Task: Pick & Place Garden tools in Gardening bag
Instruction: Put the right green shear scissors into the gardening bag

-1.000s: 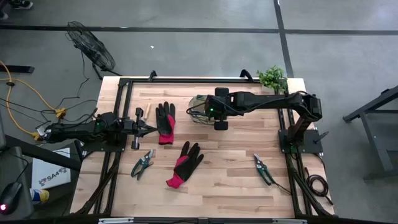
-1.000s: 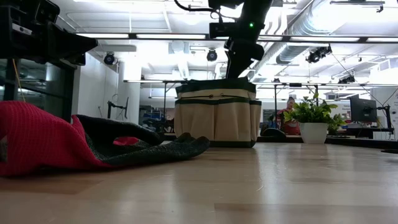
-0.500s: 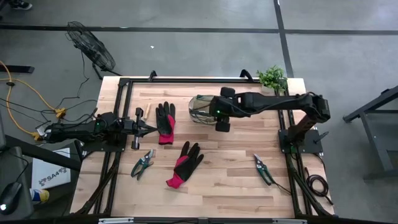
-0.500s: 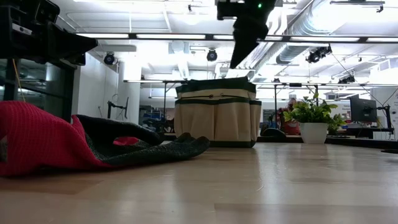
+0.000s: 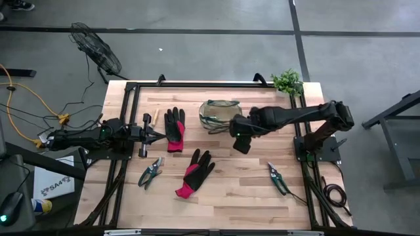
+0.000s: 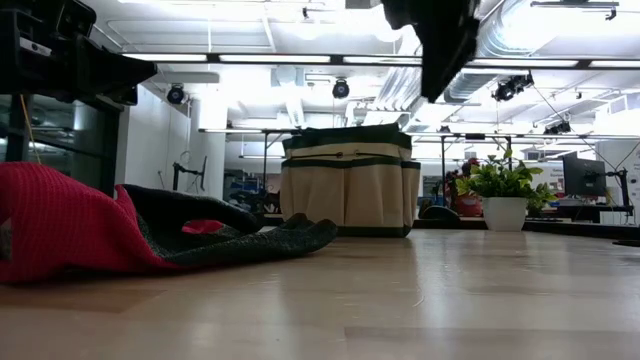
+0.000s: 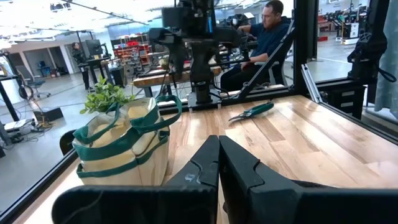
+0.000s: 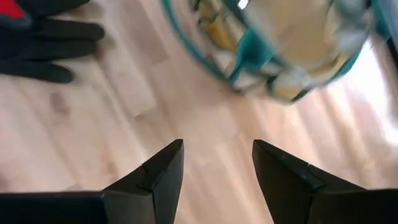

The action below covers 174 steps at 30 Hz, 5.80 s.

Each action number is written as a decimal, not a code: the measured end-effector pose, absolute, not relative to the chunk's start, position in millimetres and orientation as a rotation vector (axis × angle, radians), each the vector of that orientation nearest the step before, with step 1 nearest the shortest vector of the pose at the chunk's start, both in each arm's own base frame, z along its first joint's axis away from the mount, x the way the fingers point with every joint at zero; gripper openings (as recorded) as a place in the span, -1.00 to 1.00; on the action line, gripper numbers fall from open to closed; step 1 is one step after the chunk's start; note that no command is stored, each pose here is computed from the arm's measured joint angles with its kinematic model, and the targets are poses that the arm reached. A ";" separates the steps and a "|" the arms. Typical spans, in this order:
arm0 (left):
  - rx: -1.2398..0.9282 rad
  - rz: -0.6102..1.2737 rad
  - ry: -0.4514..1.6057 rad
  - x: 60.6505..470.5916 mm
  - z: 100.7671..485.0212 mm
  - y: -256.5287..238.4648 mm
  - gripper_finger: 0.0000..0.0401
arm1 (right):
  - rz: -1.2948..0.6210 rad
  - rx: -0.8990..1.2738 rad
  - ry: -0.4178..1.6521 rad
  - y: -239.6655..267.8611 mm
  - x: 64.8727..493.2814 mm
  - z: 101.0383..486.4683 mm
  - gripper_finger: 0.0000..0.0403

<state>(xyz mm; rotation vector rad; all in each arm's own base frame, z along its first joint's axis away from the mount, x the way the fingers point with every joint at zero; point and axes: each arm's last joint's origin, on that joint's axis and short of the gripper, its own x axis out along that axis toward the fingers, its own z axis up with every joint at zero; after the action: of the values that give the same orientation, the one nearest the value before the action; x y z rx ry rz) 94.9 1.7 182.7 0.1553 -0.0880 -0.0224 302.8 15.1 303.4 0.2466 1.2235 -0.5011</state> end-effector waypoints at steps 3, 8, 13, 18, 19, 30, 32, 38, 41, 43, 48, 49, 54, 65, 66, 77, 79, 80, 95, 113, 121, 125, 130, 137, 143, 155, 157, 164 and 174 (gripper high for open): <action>0.155 -0.022 -0.088 94.9 182.7 1.7 -0.99 | -0.546 0.344 1.247 24.3 298.3 302.3 -0.09; 0.155 -0.022 -0.089 94.9 182.8 1.7 -0.99 | -0.697 0.482 1.289 43.3 285.5 300.8 -0.09; 0.155 -0.022 -0.088 94.9 182.7 1.7 -0.99 | -0.802 0.598 1.388 70.4 268.1 290.8 -0.09; 0.155 -0.022 -0.088 94.9 182.7 1.7 -0.99 | -0.868 0.700 1.471 96.8 253.4 272.0 -0.09; 0.155 -0.022 -0.088 94.9 182.7 1.7 -0.99 | -0.890 0.718 1.490 101.2 249.8 267.6 -0.09; 0.155 -0.022 -0.088 94.9 182.7 1.7 -0.99 | -0.990 0.834 1.598 129.0 224.1 218.4 -0.09; 0.155 -0.022 -0.088 94.9 182.7 1.7 -0.99 | -0.993 0.857 1.605 132.3 220.9 210.2 -0.09; 0.155 -0.022 -0.089 94.9 182.8 1.7 -0.99 | -0.972 0.914 1.645 142.9 209.5 186.1 -0.09; 0.155 -0.022 -0.088 94.9 182.7 1.7 -0.99 | -0.965 0.938 1.639 146.3 206.2 178.1 -0.09; 0.155 -0.022 -0.088 94.9 182.7 1.7 -0.99 | -0.961 0.951 1.632 148.3 204.5 174.0 -0.09; 0.155 -0.022 -0.089 94.9 182.7 1.7 -0.99 | -0.946 0.957 1.630 150.2 201.6 167.9 -0.09; 0.155 -0.022 -0.088 94.9 182.7 1.7 -0.99 | -0.942 0.956 1.630 150.6 200.8 166.4 -0.09; 0.155 -0.022 -0.088 94.9 182.6 1.8 -0.99 | -0.934 0.973 1.628 152.0 196.3 156.9 -0.09; 0.155 -0.022 -0.088 94.9 182.7 1.7 -0.99 | -0.879 1.004 1.598 152.4 194.6 143.3 -0.09; 0.155 -0.022 -0.088 94.9 182.6 1.7 -0.99 | -0.879 1.004 1.600 151.9 193.8 141.8 -0.09; 0.155 -0.022 -0.088 94.9 182.7 1.7 -0.99 | -0.868 0.991 1.576 151.2 194.1 139.9 -0.09; 0.155 -0.022 -0.088 94.9 182.7 1.7 -0.99 | -0.867 0.991 1.577 151.2 194.1 139.9 -0.09; 0.155 -0.022 -0.088 94.9 182.7 1.7 -0.99 | -0.866 0.992 1.578 151.2 194.1 139.9 -0.09; 0.155 -0.022 -0.088 94.9 182.6 1.7 -0.99 | -0.800 0.964 1.622 150.2 195.4 140.1 -0.09; 0.155 -0.022 -0.088 94.9 182.7 1.7 -0.99 | -0.795 0.965 1.615 149.1 196.8 140.0 -0.58; 0.155 -0.022 -0.088 94.9 182.7 1.7 -0.99 | -0.796 0.962 1.612 149.0 196.8 140.0 -0.74; 0.155 -0.022 -0.088 94.9 182.7 1.8 -0.99 | -0.780 0.929 1.590 148.3 197.3 140.0 -0.76; 0.155 -0.022 -0.089 94.9 182.7 1.7 -0.99 | -0.735 0.903 1.582 148.9 198.8 140.1 -0.77; 0.155 -0.022 -0.088 94.9 182.7 1.7 -0.99 | -0.636 0.827 1.484 152.2 211.2 149.9 -0.78; 0.155 -0.022 -0.088 94.9 182.7 1.7 -0.99 | -0.549 0.775 1.394 153.4 229.6 168.7 -0.78; 0.155 -0.022 -0.088 94.9 182.7 1.8 -0.99 | -0.325 0.595 1.303 144.7 261.3 202.7 -0.79; 0.155 -0.022 -0.088 94.9 182.7 1.7 -0.99 | -0.306 0.554 1.316 140.5 264.5 209.6 -0.79; 0.155 -0.022 -0.088 94.9 182.7 1.7 -0.99 | -0.325 0.378 1.362 116.2 274.0 247.1 -0.79; 0.155 -0.022 -0.088 94.9 182.6 1.7 -0.99 | -0.345 0.094 1.248 65.1 297.0 290.7 -0.79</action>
<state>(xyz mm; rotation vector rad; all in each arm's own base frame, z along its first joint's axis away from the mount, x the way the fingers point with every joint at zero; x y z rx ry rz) 94.9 1.7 182.6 0.1554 -0.0883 -0.0223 297.0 65.1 290.7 0.0935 1.2478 -0.3448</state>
